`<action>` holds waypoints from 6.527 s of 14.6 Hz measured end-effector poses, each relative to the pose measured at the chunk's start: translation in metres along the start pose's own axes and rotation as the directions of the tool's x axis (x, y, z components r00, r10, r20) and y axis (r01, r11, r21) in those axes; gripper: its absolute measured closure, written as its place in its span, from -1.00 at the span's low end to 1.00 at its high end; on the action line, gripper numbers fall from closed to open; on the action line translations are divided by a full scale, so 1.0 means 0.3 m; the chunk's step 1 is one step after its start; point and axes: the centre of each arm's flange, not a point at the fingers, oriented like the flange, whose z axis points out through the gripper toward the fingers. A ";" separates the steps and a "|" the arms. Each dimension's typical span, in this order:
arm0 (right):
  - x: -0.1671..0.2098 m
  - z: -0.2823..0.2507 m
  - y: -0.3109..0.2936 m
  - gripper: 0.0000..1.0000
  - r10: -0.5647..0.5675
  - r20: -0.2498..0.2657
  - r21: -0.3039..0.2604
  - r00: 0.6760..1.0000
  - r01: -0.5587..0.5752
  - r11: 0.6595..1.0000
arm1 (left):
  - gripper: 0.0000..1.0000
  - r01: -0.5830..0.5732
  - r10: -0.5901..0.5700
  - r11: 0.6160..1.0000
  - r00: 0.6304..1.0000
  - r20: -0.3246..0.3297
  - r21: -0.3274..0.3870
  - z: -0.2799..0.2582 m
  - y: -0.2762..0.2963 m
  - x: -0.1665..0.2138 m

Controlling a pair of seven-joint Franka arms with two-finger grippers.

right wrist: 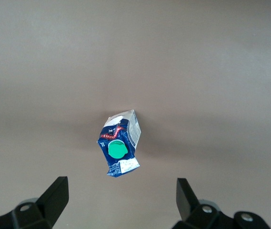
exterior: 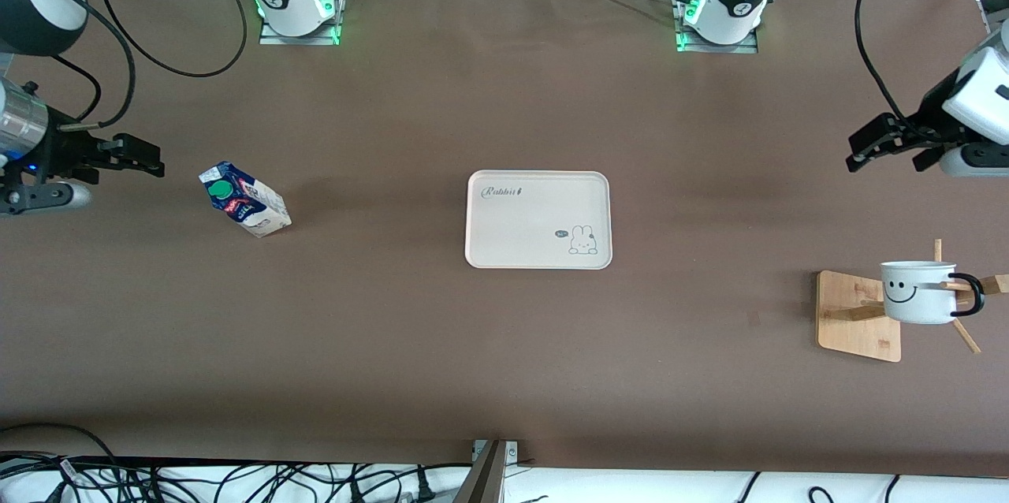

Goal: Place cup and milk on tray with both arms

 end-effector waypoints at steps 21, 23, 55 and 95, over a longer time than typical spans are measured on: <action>0.063 0.488 0.012 -1.00 -0.193 0.158 0.008 0.968 0.194 0.981 | -1.00 -0.101 0.108 0.994 0.971 -0.213 0.043 0.085 -0.114 0.104; 0.063 0.478 -0.009 -1.00 -0.203 0.153 0.009 0.967 0.204 0.979 | -1.00 -0.100 0.112 0.993 0.953 -0.282 0.058 0.183 -0.136 0.103; -0.017 0.591 -0.091 -1.00 -0.269 0.190 0.036 0.944 0.267 0.963 | -1.00 -0.059 0.104 0.993 0.847 -0.521 0.101 0.715 -0.223 0.017; 0.000 0.666 -0.054 0.18 -0.289 0.103 0.033 0.952 0.288 0.957 | 0.83 -0.179 0.243 0.970 0.794 -0.557 0.167 0.632 -0.156 0.062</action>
